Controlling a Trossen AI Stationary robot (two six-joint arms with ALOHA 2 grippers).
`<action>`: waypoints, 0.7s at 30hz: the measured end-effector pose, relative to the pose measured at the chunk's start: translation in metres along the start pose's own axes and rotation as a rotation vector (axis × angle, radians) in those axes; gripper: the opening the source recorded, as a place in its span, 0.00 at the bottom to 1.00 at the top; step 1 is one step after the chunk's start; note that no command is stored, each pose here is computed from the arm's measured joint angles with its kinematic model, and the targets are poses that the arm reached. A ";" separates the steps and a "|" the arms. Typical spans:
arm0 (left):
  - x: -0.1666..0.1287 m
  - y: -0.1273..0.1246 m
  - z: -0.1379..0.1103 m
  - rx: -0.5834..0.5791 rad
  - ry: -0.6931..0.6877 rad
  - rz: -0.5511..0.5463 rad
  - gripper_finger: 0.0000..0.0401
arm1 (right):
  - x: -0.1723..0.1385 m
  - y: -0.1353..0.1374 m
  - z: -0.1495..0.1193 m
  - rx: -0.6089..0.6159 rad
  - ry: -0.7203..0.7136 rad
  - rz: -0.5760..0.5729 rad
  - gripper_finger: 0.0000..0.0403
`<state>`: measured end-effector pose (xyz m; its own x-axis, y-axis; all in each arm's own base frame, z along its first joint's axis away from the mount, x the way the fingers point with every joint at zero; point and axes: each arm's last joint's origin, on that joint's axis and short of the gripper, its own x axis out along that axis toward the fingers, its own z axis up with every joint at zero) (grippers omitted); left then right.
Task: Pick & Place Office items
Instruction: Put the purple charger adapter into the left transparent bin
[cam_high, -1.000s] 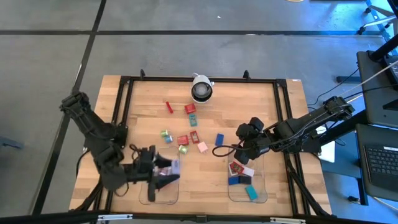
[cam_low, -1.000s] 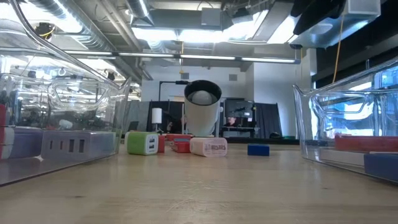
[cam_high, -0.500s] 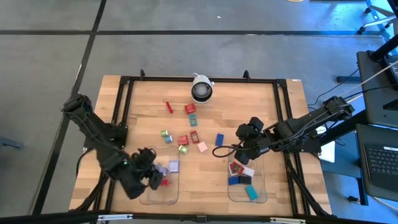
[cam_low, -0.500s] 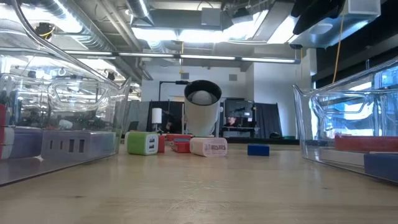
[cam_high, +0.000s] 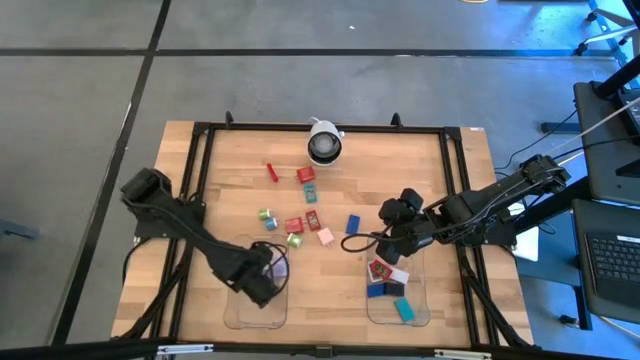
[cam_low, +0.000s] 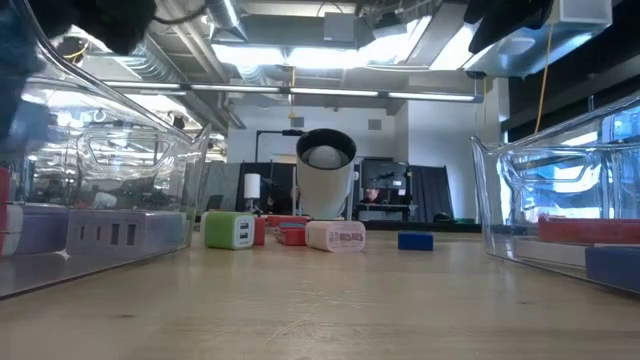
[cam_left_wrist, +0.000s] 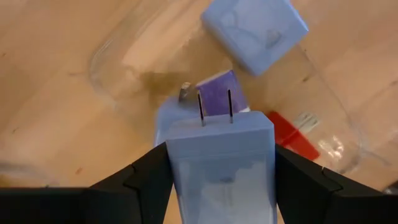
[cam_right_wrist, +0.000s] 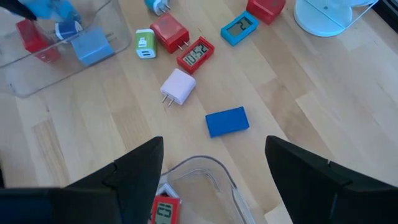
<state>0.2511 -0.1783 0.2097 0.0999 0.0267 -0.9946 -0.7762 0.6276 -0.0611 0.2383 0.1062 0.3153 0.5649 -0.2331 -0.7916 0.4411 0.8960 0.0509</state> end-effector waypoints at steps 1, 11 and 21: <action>0.002 -0.001 0.002 0.006 -0.006 -0.006 0.57 | 0.000 0.000 0.000 0.002 -0.002 0.003 0.70; 0.004 -0.005 0.010 0.023 -0.045 -0.031 0.59 | 0.000 0.001 0.001 0.015 -0.008 0.010 0.70; 0.004 -0.006 0.009 0.020 -0.009 -0.046 0.59 | 0.000 0.001 0.001 0.014 -0.009 0.010 0.70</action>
<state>0.2619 -0.1752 0.2066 0.1411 0.0048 -0.9900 -0.7579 0.6439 -0.1049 0.2394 0.1068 0.3160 0.5751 -0.2278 -0.7857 0.4456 0.8927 0.0674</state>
